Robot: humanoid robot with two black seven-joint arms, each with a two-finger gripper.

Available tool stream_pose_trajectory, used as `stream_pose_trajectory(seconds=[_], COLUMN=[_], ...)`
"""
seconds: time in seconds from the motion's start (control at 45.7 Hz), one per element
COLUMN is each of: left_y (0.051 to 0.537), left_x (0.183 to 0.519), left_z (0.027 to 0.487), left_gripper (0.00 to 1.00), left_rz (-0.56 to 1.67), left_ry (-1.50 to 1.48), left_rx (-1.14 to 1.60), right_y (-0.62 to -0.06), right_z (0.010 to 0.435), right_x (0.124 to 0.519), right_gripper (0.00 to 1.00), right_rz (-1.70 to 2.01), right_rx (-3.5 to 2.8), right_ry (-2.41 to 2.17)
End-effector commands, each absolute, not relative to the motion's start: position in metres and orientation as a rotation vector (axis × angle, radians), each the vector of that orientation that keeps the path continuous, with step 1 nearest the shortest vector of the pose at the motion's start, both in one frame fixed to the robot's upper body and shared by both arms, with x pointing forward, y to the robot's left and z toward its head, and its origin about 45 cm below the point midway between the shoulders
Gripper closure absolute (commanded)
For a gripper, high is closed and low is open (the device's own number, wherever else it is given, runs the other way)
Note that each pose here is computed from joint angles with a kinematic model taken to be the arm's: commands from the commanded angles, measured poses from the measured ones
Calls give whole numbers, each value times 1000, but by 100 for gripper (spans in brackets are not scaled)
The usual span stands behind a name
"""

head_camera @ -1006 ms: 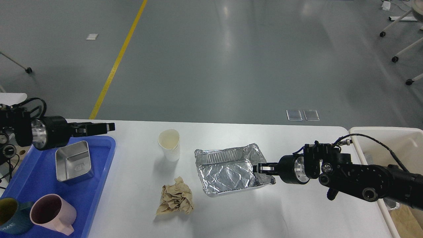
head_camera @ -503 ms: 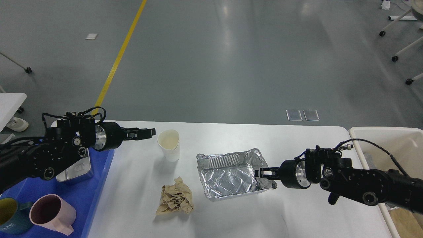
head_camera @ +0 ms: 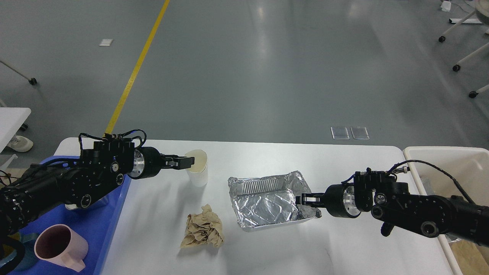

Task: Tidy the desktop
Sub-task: 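Reach the left gripper toward the white paper cup, then grasp the paper cup rim with the left gripper and lift it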

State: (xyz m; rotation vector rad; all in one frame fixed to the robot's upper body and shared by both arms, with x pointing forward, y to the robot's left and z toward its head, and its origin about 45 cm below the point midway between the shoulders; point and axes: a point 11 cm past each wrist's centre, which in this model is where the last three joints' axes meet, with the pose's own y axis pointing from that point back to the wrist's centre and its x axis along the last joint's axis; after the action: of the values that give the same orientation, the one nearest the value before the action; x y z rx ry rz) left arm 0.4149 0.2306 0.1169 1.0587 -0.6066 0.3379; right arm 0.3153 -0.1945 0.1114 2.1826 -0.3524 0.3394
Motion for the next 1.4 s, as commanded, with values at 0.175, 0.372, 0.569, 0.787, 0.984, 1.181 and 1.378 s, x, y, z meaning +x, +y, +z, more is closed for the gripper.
stream_pose_trajectory(seconds=[0.175, 0.372, 0.569, 0.787, 0.984, 1.181, 1.378], left_y=[224, 225, 224, 226, 255, 261, 236], left_x=[414, 411, 410, 413, 436, 458, 467], left_z=[108, 105, 105, 114, 175, 269, 349], left_gripper=[76, 99, 100, 100, 100, 100, 100], left_rz=[324, 293, 290, 272, 279, 285, 247], left_ry=[-598, -594, -583, -576, -575, -618, -701], left_rx=[1072, 1089, 1084, 1084, 1088, 1051, 1013], right_y=[-195, -195, -195, -194, -195, -193, -192], right_z=[111, 111, 112, 112, 112, 112, 112], right_x=[315, 315, 316, 316, 316, 316, 316], right_gripper=[100, 100, 100, 100, 100, 100, 100], right_rz=[339, 339, 339, 339, 338, 340, 342], right_rx=[2182, 2181, 2186, 2186, 2184, 2187, 2189], right_ry=[-352, -354, -356, -355, -354, -352, -350])
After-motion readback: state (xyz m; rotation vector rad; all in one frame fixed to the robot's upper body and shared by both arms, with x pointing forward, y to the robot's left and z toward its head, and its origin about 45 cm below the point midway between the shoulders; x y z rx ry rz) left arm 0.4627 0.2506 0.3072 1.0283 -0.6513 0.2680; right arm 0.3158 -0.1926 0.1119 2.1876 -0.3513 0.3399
